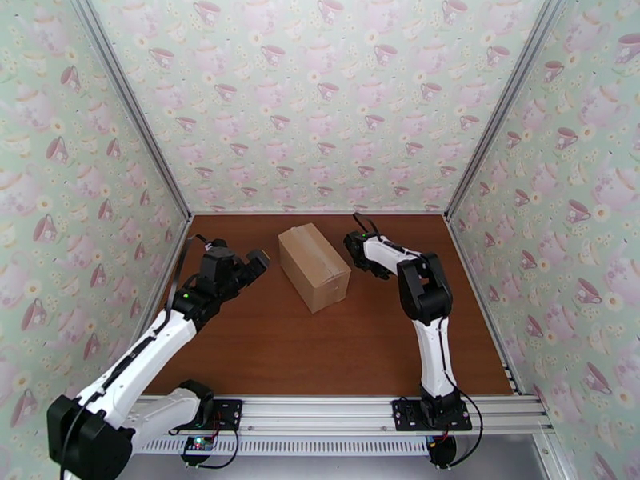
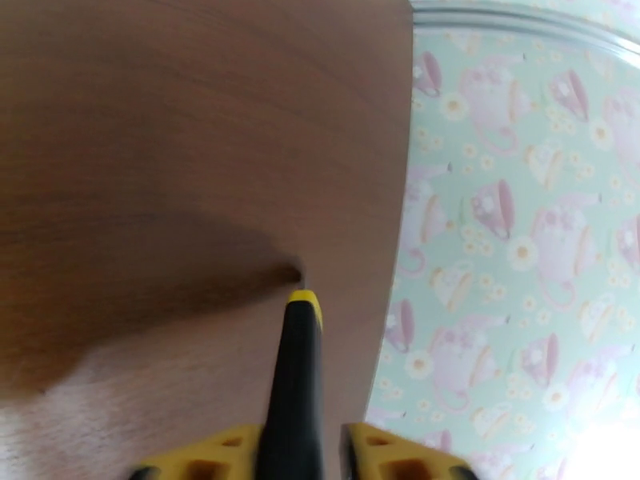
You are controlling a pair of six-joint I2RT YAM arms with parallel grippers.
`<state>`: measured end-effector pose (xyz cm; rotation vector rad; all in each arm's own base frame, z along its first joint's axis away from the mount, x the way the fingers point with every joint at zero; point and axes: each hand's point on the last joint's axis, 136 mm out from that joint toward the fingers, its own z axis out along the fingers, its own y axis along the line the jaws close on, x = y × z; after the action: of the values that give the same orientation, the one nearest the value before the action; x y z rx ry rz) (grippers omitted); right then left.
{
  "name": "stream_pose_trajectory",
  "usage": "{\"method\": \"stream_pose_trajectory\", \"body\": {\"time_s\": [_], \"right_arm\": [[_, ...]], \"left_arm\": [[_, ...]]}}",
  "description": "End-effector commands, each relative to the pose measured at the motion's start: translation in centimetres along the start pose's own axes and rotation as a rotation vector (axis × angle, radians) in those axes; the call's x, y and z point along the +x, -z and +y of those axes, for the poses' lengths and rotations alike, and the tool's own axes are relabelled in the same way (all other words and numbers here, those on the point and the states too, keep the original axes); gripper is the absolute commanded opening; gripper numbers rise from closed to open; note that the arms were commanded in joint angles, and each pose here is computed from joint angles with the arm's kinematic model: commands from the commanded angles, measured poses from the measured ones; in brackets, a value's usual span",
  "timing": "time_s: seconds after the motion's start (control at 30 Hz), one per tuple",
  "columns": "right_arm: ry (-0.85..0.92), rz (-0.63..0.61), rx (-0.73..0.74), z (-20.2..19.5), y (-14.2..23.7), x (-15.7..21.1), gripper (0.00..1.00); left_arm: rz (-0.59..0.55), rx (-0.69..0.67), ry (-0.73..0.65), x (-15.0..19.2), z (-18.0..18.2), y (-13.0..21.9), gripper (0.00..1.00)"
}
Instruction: Unpack the express box
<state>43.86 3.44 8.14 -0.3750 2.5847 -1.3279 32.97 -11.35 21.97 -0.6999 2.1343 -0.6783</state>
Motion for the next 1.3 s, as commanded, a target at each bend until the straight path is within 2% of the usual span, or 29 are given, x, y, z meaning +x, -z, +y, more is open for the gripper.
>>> {"method": "stream_pose_trajectory", "body": {"time_s": [0.0, 0.13, 0.3, 0.4, 0.5, 0.6, 0.67, 0.7, 0.8, 0.9, 1.07, 1.27], "right_arm": [[-0.052, -0.036, -0.101, -0.2, 1.5, -1.3, 0.50], [-0.091, -0.066, -0.183, -0.8, 3.1, -2.1, 0.66], [-0.159, -0.112, -0.256, -3.2, 5.8, -3.0, 0.71], [-0.234, -0.137, -0.347, -5.1, 7.4, -3.3, 0.73], [-0.333, -0.189, -0.531, -6.2, 9.9, -3.6, 0.72], [-0.384, -0.307, -0.798, -5.2, 14.5, -4.1, 0.73], [-0.406, -0.394, -0.964, -4.7, 17.6, -4.4, 0.78], [-0.420, -0.417, -1.011, -4.5, 18.6, -4.2, 0.84], [-0.446, -0.480, -1.121, -4.6, 21.1, -4.0, 0.87], [-0.420, -0.540, -1.190, -4.3, 23.3, -4.2, 0.88], [-0.320, -0.581, -1.216, -2.5, 25.2, -5.1, 0.88], [-0.205, -0.587, -1.127, 0.0, 25.1, -6.6, 0.89]], "left_arm": [[-0.013, 0.005, 0.027, -0.1, 0.5, 0.2, 1.00], [-0.004, 0.011, 0.023, 0.0, 0.2, 0.2, 1.00], [0.057, 0.029, 0.005, 1.2, -0.5, -0.4, 1.00], [0.135, 0.023, -0.024, 2.8, -1.0, -1.4, 1.00], [0.215, 0.022, -0.072, 4.8, -2.1, -2.6, 1.00], [0.284, 0.024, -0.096, 6.5, -3.1, -4.0, 1.00], [0.307, 0.051, -0.099, 6.7, -4.7, -4.8, 1.00], [0.321, 0.054, -0.094, 7.0, -5.0, -5.4, 1.00], [0.351, 0.059, -0.069, 7.8, -5.6, -7.1, 1.00], [0.356, 0.054, -0.065, 7.9, -6.3, -8.4, 1.00], [0.350, -0.009, -0.074, 7.9, -6.1, -10.5, 1.00], [0.346, -0.099, -0.048, 8.4, -4.0, -12.0, 1.00]]}}
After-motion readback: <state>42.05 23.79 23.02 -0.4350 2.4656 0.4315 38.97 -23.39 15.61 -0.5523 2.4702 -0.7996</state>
